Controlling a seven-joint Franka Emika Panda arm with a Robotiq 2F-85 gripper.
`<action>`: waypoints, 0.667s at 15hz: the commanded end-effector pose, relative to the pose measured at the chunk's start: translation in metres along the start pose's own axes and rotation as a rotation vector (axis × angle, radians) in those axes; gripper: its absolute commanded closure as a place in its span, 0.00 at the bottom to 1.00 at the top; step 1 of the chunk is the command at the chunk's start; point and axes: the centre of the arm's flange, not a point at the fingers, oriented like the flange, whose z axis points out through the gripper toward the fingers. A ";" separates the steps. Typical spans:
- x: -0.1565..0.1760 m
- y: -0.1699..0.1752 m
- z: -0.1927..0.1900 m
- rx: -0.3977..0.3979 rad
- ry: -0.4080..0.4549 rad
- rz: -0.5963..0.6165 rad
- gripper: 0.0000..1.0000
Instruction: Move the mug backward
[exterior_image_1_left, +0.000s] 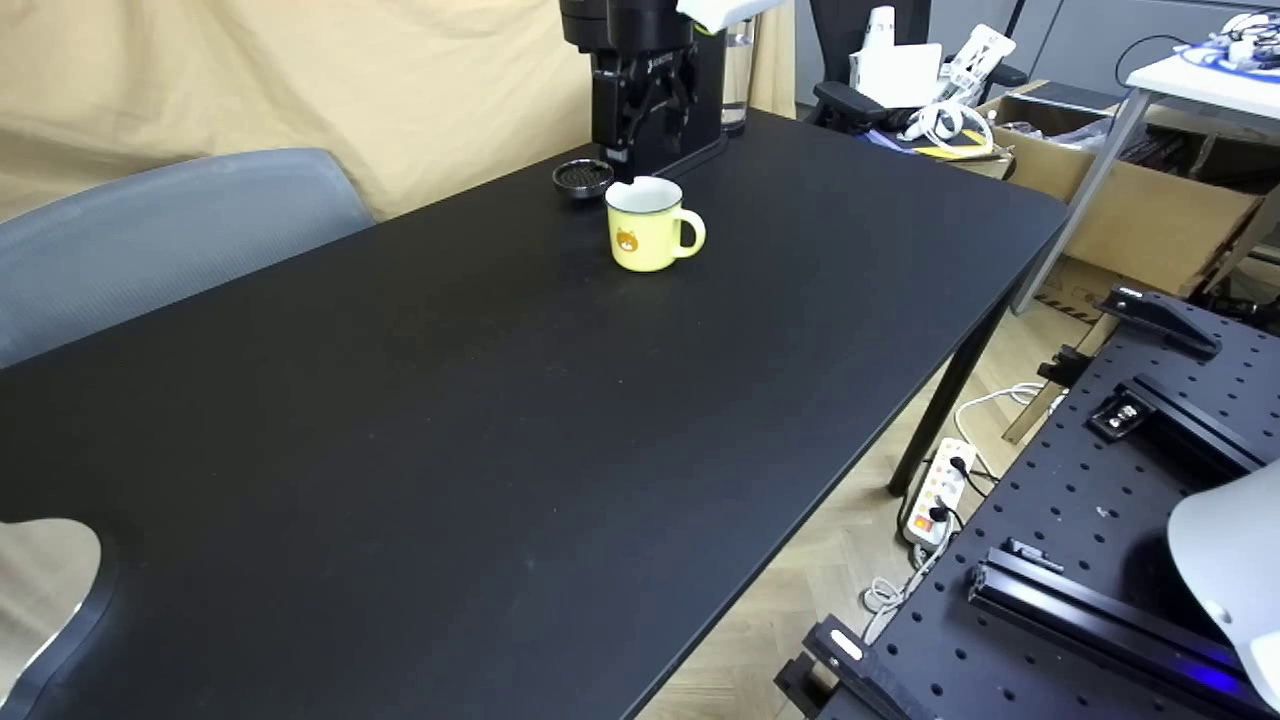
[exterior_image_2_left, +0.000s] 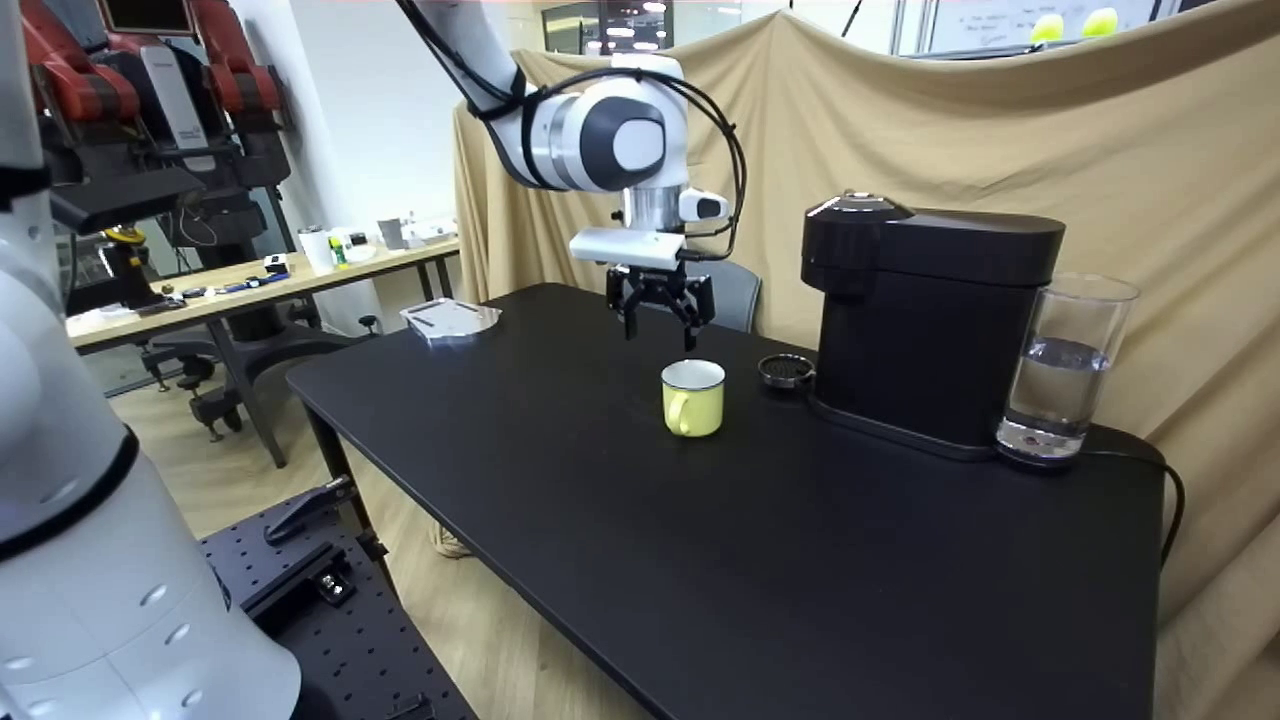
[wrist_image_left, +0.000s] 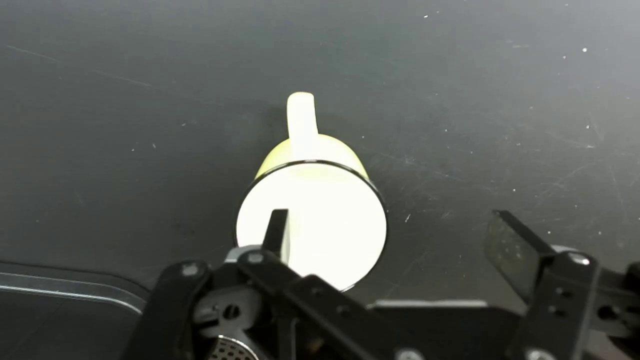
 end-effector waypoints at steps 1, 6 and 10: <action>0.021 0.000 0.023 -0.006 -0.030 0.004 0.00; 0.031 0.000 0.048 -0.009 -0.046 -0.005 0.00; 0.042 -0.001 0.060 -0.012 -0.061 -0.019 0.00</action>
